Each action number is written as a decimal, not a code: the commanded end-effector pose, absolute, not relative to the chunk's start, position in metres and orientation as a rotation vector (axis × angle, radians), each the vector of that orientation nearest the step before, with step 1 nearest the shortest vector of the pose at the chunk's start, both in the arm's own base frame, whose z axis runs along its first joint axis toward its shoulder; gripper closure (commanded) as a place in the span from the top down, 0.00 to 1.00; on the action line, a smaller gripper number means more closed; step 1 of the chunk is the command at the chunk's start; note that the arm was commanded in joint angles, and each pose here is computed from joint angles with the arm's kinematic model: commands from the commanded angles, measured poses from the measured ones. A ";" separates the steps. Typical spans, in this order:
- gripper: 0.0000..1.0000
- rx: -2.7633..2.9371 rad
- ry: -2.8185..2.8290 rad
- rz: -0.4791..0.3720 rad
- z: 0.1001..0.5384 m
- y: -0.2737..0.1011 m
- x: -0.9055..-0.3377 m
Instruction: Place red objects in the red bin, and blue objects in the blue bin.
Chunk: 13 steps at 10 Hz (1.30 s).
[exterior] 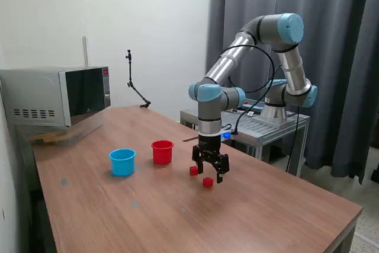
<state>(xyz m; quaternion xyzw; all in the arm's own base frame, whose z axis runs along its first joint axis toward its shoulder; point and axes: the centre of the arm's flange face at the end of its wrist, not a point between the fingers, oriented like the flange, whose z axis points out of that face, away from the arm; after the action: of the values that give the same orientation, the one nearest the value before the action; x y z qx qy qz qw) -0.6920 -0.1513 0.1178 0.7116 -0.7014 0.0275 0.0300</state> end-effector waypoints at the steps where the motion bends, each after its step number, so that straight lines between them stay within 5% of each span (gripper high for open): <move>1: 1.00 2.195 -2.162 0.086 0.102 -0.151 -0.694; 7: 1.00 2.196 -2.166 0.091 0.098 -0.150 -0.695; 8: 0.00 2.197 -2.163 0.086 0.099 -0.151 -0.695; 13: 0.00 2.210 -2.176 0.059 0.098 -0.148 -0.696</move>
<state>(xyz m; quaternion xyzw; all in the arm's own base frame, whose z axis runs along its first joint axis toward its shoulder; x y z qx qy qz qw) -0.6958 -0.1491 0.0983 0.7122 -0.7013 0.0213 0.0226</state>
